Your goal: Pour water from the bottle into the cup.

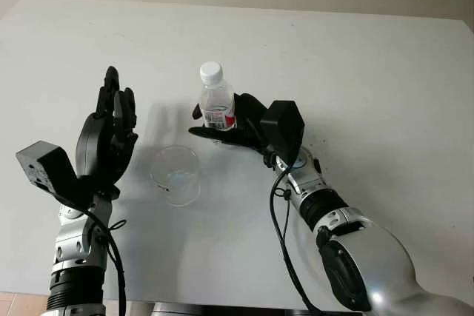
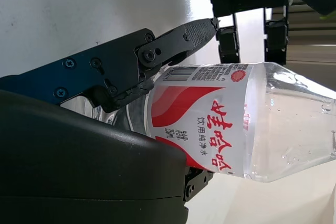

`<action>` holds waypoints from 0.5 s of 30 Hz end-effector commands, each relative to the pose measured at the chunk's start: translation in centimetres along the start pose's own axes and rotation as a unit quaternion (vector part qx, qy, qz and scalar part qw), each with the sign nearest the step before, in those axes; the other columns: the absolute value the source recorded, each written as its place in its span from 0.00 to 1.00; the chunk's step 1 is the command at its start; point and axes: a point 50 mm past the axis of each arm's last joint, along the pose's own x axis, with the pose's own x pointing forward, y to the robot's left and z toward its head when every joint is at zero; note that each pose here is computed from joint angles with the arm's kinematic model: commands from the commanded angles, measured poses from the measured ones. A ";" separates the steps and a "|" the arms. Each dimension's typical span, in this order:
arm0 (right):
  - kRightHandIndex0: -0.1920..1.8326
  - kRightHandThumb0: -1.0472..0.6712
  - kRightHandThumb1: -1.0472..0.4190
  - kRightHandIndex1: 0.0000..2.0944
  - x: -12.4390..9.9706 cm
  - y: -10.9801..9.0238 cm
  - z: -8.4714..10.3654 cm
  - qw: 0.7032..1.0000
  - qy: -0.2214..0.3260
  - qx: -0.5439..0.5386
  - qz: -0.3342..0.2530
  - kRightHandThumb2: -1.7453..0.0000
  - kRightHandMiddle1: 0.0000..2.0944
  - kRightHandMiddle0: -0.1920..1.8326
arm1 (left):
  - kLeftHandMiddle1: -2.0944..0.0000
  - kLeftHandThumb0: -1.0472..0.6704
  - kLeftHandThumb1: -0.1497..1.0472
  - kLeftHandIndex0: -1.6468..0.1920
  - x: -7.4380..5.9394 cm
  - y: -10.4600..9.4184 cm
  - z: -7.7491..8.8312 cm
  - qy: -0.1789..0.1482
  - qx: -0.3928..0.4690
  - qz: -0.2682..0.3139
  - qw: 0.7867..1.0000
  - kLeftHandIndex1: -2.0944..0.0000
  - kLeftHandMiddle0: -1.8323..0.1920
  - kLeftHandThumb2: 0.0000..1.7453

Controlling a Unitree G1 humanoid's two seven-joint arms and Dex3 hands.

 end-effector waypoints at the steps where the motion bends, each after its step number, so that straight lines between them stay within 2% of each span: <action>1: 0.66 0.33 0.01 1.00 0.0 -0.5 0.4 1.000 -0.008 -0.019 -0.011 0.97 1.00 0.62 | 1.00 0.18 1.00 1.00 0.0 0.0 0.1 -0.007 0.000 0.003 1.000 1.00 1.00 0.38; 7: 0.66 0.45 0.00 1.00 0.2 -1.3 1.2 0.998 -0.023 -0.041 -0.048 0.90 1.00 0.63 | 1.00 0.18 1.00 1.00 0.0 0.1 0.1 -0.006 -0.002 0.003 1.000 1.00 1.00 0.37; 15: 0.62 0.50 0.00 1.00 0.4 -4.3 4.6 0.980 -0.076 -0.150 -0.102 0.85 1.00 0.58 | 1.00 0.18 1.00 1.00 0.1 0.0 0.1 -0.005 0.000 0.001 1.000 1.00 1.00 0.38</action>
